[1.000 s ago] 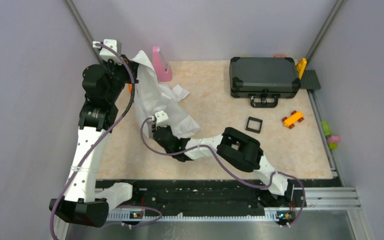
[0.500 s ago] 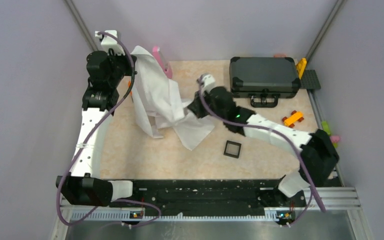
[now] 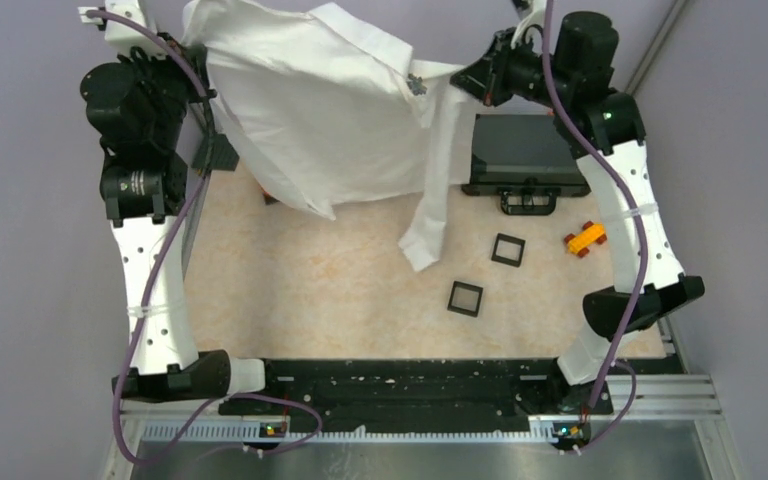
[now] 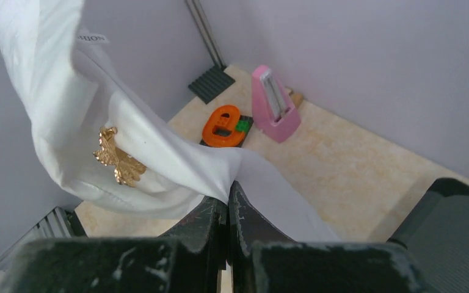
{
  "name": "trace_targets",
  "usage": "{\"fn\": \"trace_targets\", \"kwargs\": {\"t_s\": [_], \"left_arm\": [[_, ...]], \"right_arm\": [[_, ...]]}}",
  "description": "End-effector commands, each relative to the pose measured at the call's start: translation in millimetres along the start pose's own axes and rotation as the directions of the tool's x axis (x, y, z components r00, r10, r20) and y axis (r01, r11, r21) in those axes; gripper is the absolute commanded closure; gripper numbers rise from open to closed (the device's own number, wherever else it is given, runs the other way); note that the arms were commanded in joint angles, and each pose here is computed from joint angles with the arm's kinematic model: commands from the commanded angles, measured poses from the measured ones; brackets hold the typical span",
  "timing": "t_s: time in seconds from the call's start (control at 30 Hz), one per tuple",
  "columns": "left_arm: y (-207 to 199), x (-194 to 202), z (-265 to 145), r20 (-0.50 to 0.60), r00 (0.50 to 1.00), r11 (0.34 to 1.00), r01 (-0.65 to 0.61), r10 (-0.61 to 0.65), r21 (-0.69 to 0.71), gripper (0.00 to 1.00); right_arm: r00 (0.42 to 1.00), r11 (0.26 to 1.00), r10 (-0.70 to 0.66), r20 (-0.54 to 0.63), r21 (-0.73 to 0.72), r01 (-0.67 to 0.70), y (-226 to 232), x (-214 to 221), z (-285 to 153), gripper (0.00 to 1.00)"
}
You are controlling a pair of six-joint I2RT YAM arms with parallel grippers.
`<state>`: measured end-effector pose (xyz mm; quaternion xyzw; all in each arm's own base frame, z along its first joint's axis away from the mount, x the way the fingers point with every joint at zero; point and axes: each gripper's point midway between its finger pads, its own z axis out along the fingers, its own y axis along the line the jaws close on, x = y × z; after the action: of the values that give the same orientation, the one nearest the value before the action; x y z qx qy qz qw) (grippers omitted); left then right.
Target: Remove the brooch from the garment
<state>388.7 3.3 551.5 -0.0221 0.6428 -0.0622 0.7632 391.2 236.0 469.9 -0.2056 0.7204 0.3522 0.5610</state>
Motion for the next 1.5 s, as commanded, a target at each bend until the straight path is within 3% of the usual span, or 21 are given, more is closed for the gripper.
{"fn": "trace_targets", "kwargs": {"t_s": [0.0, 0.1, 0.23, 0.43, 0.53, 0.63, 0.73, 0.83, 0.9, 1.03, 1.1, 1.2, 1.3, 1.47], "left_arm": [[20, -50, -19, 0.122, 0.992, 0.996, -0.005, 0.017, -0.094, 1.0], [20, -53, -24, 0.133, 0.991, 0.996, -0.008, 0.02, -0.093, 1.0], [19, -55, -36, 0.17, 0.985, 0.995, -0.014, 0.03, -0.097, 1.0], [-7, -20, -11, 0.129, 0.989, 0.994, 0.064, -0.076, 0.089, 1.0], [-19, 3, 15, 0.113, 0.982, 0.972, 0.129, -0.153, 0.198, 1.0], [-38, 29, 46, 0.067, 0.971, 0.925, 0.196, -0.23, 0.327, 1.0], [-68, 35, 72, 0.063, 0.962, 0.866, 0.208, -0.264, 0.454, 1.0], [-104, 20, 94, 0.107, 0.952, 0.804, 0.179, -0.287, 0.568, 1.0], [-140, 21, 111, 0.068, 0.945, 0.729, 0.199, -0.319, 0.655, 1.0], [-205, -9, 108, 0.065, 0.908, 0.567, 0.202, -0.415, 0.798, 1.0], [-225, -31, 98, 0.108, 0.865, 0.526, 0.194, -0.489, 0.828, 1.0], [-235, -54, 92, 0.13, 0.801, 0.508, 0.237, -0.585, 0.828, 1.0], [-234, -59, 91, 0.087, 0.744, 0.443, 0.295, -0.663, 0.847, 1.0], [-197, 9, 113, 0.02, 0.74, 0.473, 0.409, -0.672, 0.78, 1.0]], "right_arm": [[0.999, 0.999, 0.018, -0.041, 0.039, -0.017, -11, -15, -25, 1.0], [0.999, 0.999, 0.027, -0.035, -0.026, -0.028, 3, -18, -28, 1.0], [0.992, 0.988, 0.077, -0.102, -0.122, -0.089, 17, 10, -25, 1.0], [0.979, 0.97, 0.11, -0.173, -0.198, -0.144, 39, 56, -23, 1.0], [0.975, 0.975, 0.139, -0.173, -0.146, -0.165, 28, 64, -18, 1.0], [0.976, 0.975, 0.164, -0.145, -0.125, -0.182, 15, 51, -22, 1.0], [0.986, 0.978, 0.079, -0.15, -0.18, -0.106, 41, 37, -33, 1.0], [0.98, 0.974, -0.03, -0.197, -0.228, -0.016, 91, 46, -34, 1.0], [0.977, 0.959, -0.04, -0.21, -0.283, -0.021, 125, 56, -32, 1.0], [0.974, 0.939, -0.096, -0.204, -0.343, 0.02, 177, 69, -29, 1.0], [0.979, 0.926, -0.094, -0.18, -0.377, 0.019, 189, 58, -35, 1.0], [0.988, 0.933, -0.106, -0.113, -0.355, 0.059, 186, 31, -47, 1.0], [0.989, 0.913, -0.096, -0.109, -0.406, 0.043, 194, 21, -58, 1.0], [0.962, 0.904, -0.113, -0.248, -0.428, -0.004, 202, 71, -43, 1.0]]}}
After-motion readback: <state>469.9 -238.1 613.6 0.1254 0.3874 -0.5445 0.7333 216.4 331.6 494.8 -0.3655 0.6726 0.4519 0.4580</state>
